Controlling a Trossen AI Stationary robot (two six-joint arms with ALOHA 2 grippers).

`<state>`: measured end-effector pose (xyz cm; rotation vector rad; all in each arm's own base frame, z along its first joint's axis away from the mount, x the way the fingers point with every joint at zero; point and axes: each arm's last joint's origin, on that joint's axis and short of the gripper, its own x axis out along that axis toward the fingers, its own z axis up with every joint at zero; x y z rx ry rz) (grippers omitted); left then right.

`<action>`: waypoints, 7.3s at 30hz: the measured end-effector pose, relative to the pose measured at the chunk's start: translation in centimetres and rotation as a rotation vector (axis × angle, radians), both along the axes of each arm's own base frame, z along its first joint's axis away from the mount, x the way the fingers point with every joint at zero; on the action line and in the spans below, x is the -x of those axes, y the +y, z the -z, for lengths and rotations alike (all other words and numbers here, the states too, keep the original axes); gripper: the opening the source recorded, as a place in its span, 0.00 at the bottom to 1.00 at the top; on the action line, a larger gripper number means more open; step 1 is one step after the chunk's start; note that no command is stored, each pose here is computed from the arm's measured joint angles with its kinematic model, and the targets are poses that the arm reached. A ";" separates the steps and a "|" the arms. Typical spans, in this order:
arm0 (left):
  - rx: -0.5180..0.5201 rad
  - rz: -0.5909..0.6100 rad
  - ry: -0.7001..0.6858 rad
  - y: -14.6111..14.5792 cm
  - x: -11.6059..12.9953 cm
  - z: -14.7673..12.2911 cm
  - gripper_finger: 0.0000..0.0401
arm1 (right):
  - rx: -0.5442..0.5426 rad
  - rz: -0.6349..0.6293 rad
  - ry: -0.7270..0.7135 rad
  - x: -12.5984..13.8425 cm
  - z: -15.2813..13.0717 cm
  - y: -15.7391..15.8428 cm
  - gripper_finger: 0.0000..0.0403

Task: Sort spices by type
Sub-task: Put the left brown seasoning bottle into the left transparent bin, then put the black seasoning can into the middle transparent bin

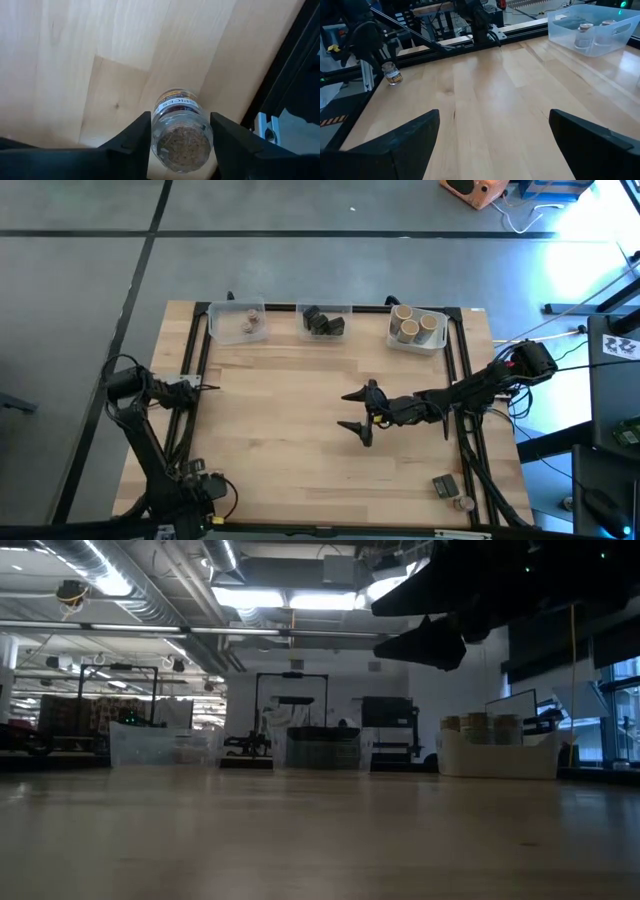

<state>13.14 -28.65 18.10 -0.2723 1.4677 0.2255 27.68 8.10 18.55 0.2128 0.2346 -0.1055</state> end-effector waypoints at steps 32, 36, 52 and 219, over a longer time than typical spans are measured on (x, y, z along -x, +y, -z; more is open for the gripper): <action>-0.218 -0.050 -0.118 11.3 -5.9 -6.8 0.40 | 0.120 -0.009 0.007 0.0 0.0 -0.1 0.93; -0.292 -0.083 -0.148 14.7 -6.9 -8.2 0.40 | 0.179 -0.023 0.012 0.0 0.0 -0.1 0.93; -0.581 -0.287 -0.072 30.3 -9.8 -10.3 0.41 | 0.432 -0.029 0.112 -0.2 0.6 -1.8 0.93; -0.349 0.022 -1.131 20.0 -14.8 -0.1 0.65 | -0.205 0.093 1.141 8.7 -3.4 10.8 0.31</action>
